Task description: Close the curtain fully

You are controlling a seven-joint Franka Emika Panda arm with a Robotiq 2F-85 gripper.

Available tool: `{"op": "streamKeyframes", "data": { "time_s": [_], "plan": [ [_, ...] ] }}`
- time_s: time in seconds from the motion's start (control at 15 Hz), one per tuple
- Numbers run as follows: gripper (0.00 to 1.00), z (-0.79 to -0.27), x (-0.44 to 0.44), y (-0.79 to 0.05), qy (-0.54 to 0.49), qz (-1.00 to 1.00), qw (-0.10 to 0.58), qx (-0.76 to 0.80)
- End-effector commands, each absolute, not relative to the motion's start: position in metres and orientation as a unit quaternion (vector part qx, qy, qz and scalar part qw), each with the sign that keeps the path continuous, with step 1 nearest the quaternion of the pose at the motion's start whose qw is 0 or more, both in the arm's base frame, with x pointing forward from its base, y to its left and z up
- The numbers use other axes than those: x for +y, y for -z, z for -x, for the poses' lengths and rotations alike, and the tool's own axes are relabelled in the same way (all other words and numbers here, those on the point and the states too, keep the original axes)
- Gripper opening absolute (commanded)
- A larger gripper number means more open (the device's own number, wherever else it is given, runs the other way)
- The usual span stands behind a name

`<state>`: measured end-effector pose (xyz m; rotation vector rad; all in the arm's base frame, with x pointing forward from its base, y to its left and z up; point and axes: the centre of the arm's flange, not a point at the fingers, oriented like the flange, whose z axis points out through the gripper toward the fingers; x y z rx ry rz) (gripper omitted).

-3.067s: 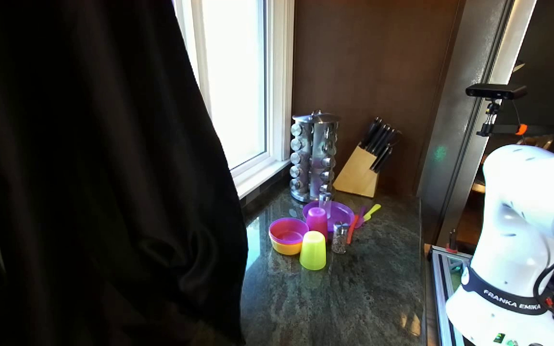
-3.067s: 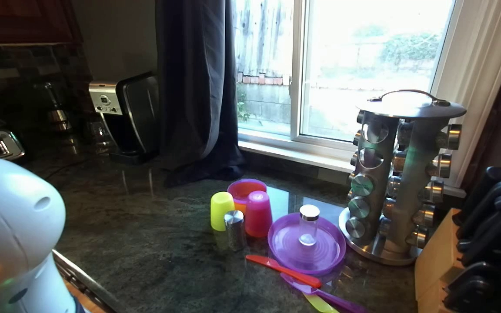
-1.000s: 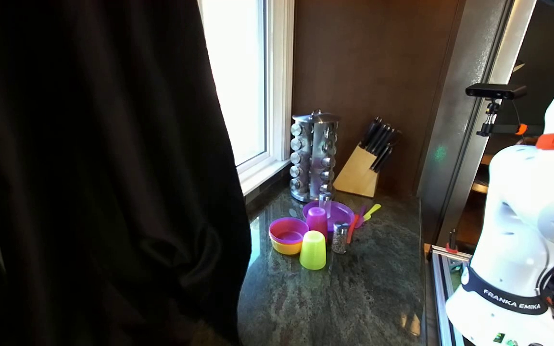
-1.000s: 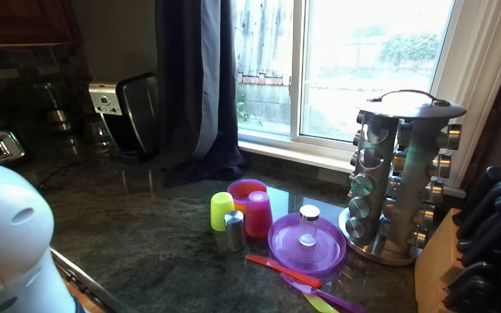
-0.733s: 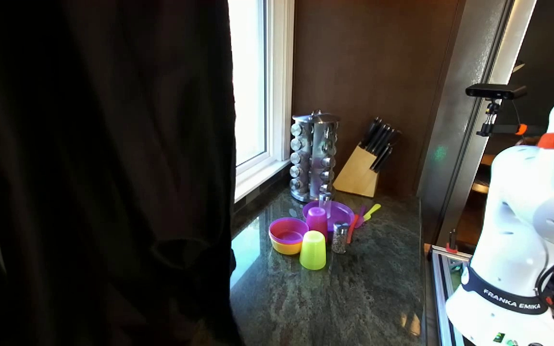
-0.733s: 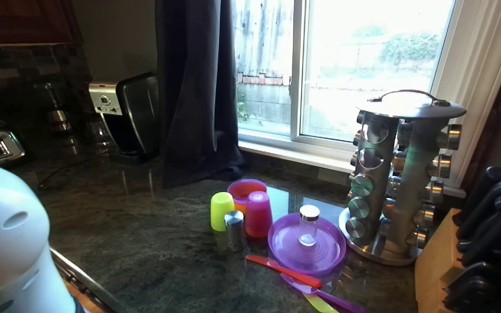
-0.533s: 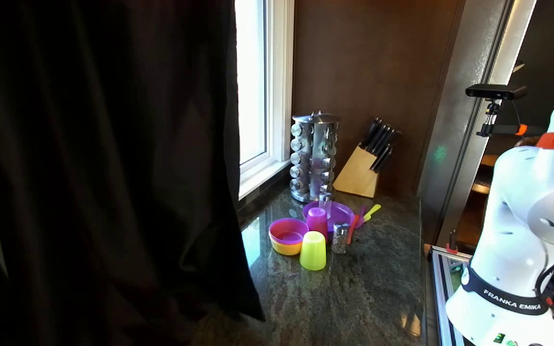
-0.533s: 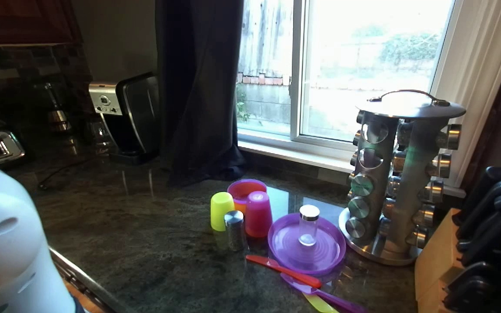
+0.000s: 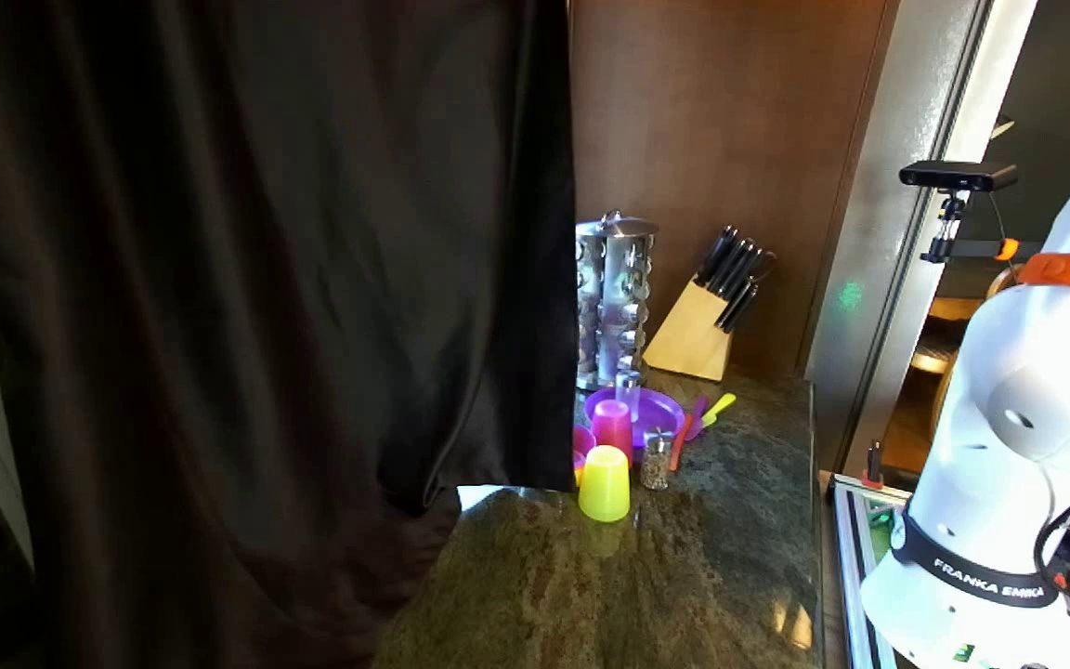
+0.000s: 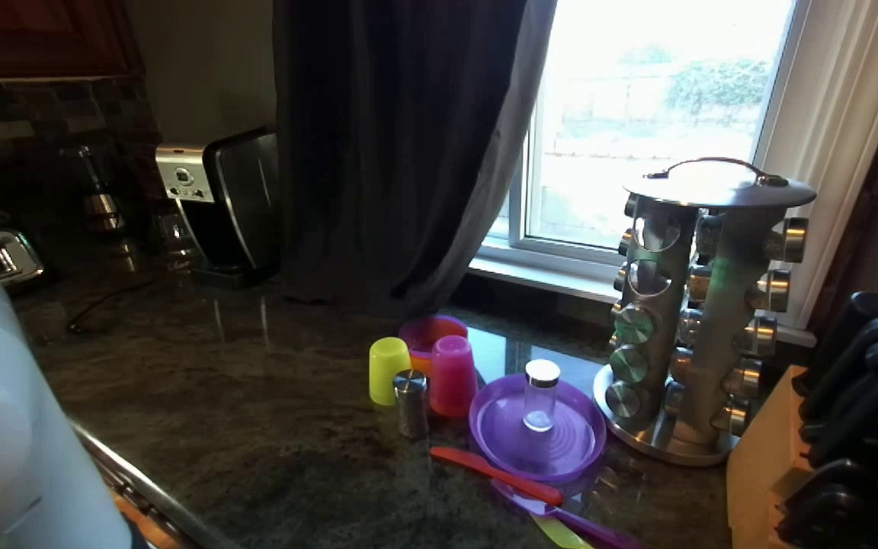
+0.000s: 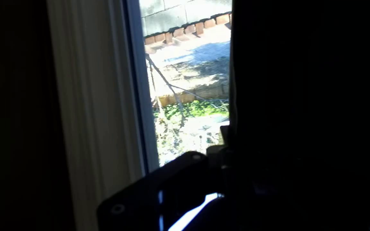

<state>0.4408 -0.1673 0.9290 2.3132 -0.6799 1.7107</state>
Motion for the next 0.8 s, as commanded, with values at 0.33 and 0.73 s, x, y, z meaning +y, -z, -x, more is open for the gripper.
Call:
{"op": "streamKeyframes", "data": {
  "time_s": [0.33,0.73],
  "plan": [
    [0.01,-0.431,-0.273,-0.941,-0.562,-0.703,0.124,-0.418],
    [0.02,-0.428,-0.268,-0.937,-0.575,-0.698,0.114,-0.411]
  ]
}}
